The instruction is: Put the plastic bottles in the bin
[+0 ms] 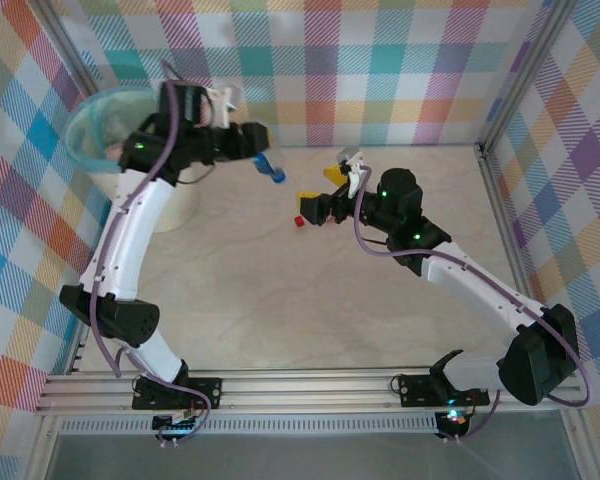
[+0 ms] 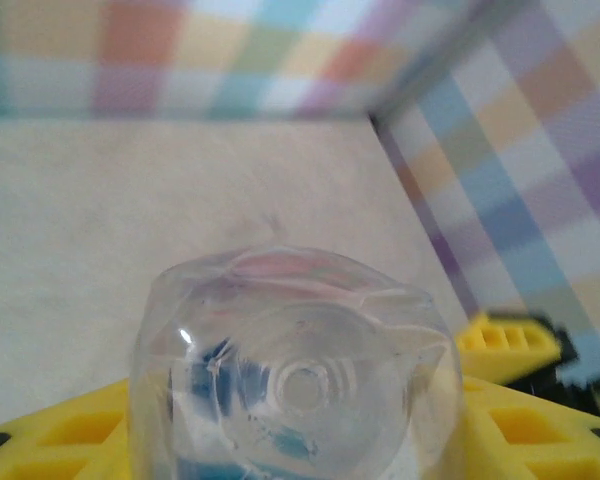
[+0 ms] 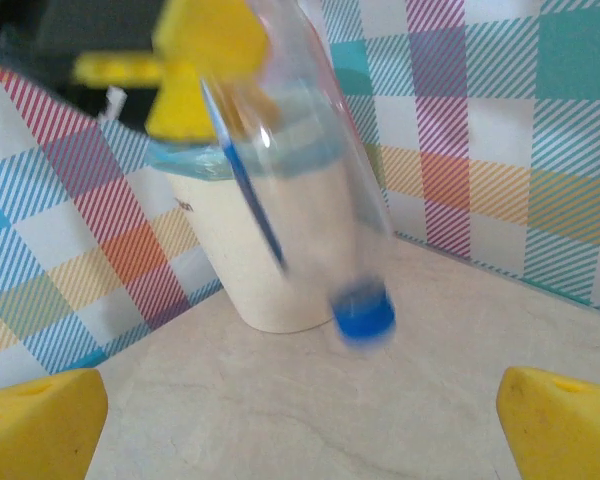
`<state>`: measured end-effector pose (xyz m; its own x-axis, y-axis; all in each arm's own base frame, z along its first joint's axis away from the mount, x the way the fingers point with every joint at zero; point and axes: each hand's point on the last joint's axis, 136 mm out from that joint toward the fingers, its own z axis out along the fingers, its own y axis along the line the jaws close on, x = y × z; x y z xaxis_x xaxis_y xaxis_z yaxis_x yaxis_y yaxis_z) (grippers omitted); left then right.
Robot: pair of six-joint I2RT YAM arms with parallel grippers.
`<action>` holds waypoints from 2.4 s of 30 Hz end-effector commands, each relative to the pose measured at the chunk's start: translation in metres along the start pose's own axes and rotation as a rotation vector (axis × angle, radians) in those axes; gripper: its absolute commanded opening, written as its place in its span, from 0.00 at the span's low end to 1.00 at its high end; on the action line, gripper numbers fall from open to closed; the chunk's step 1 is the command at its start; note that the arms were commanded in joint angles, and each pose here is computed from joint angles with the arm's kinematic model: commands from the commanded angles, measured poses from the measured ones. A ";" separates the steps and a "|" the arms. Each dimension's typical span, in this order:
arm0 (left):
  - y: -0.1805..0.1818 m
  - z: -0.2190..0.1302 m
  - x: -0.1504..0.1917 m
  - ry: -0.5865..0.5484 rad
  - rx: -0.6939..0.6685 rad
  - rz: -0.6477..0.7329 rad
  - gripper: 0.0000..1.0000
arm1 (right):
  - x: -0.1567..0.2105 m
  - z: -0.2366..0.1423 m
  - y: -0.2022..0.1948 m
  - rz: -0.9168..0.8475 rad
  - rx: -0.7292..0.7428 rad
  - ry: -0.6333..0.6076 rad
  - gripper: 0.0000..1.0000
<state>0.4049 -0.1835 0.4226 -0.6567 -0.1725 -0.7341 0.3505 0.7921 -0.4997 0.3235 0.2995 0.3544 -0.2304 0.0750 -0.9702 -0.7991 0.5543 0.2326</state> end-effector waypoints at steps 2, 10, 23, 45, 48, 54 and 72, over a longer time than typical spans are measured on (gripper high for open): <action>0.009 -0.074 -0.061 -0.249 -0.067 -0.052 0.52 | -0.011 -0.001 0.006 0.043 -0.012 -0.009 1.00; 0.081 -0.173 -0.137 -0.634 -0.358 -0.084 0.51 | -0.006 0.002 0.009 0.058 -0.037 0.013 1.00; 0.215 -0.177 -0.151 -0.597 -0.753 -0.089 0.50 | 0.002 0.002 0.013 0.080 -0.059 0.055 0.99; 0.290 -0.099 -0.132 -0.426 -0.693 -0.191 0.84 | 0.025 0.008 0.005 0.146 -0.025 0.144 0.97; 0.290 -0.106 -0.130 -0.430 -0.719 -0.194 0.83 | 0.027 0.009 0.005 0.151 -0.026 0.147 0.97; 0.294 -0.100 -0.118 -0.381 -0.714 -0.227 0.79 | 0.042 0.017 -0.014 0.174 0.069 0.234 0.98; 0.166 -0.135 -0.091 -0.486 -0.566 -0.062 0.78 | 0.154 0.033 -0.159 0.484 0.754 0.581 1.00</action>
<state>0.4674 0.0601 0.4002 -0.4284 -0.4292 -0.7951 -0.2572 0.9015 -0.3480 0.4206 0.2626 0.1684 -0.8133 0.0358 -0.5808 -0.1714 0.9391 0.2980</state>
